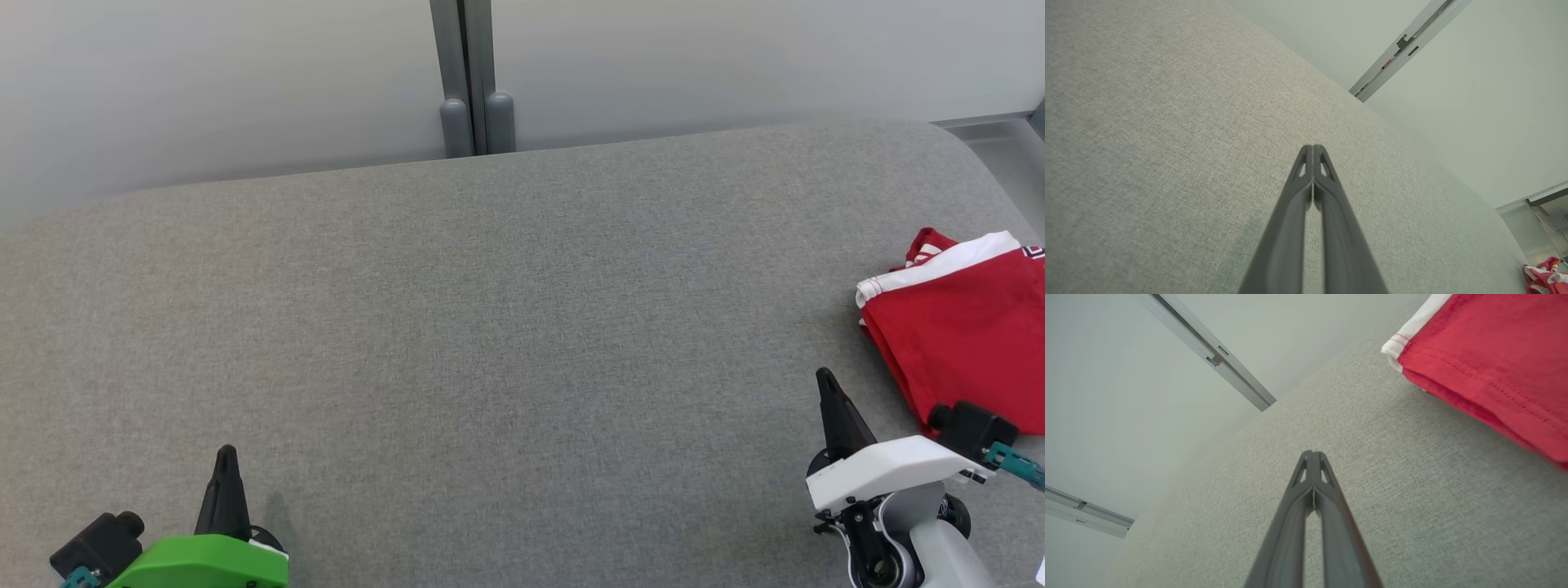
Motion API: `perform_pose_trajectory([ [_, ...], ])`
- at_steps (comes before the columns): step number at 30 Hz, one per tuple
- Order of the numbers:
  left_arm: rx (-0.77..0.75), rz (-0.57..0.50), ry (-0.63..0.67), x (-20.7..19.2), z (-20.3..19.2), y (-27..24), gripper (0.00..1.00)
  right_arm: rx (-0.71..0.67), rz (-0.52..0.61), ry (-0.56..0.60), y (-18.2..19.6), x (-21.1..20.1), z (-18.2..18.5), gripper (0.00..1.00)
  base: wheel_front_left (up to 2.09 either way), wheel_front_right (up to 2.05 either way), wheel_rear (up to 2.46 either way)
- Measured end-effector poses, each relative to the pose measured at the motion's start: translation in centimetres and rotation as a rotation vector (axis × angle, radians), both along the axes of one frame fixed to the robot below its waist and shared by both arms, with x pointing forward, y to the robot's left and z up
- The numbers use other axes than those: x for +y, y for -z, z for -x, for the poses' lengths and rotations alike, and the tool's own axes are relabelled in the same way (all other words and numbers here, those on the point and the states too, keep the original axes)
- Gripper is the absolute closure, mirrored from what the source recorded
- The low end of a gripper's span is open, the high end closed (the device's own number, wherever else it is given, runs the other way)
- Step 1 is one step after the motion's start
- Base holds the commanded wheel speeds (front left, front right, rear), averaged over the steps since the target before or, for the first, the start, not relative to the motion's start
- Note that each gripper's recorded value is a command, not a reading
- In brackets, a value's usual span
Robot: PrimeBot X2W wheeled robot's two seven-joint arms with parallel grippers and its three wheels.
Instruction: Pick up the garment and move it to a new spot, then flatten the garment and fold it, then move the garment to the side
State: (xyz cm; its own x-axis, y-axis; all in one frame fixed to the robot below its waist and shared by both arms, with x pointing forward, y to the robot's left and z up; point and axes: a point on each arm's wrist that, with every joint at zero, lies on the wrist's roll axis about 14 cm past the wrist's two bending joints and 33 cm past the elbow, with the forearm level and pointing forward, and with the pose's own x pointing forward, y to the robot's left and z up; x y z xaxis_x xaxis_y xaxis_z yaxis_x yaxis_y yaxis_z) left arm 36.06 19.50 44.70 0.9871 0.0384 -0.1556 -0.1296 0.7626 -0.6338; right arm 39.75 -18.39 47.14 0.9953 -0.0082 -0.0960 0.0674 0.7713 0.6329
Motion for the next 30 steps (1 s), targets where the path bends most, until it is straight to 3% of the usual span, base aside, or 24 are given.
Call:
perform_pose_trajectory([
  [30, -0.038, 0.358, -0.05, 0.4, -1.2, -1.7, 1.0, -0.014, -0.368, 0.045, -1.1, -0.8, 0.2, 1.0, 0.0, 0.0, 0.0],
])
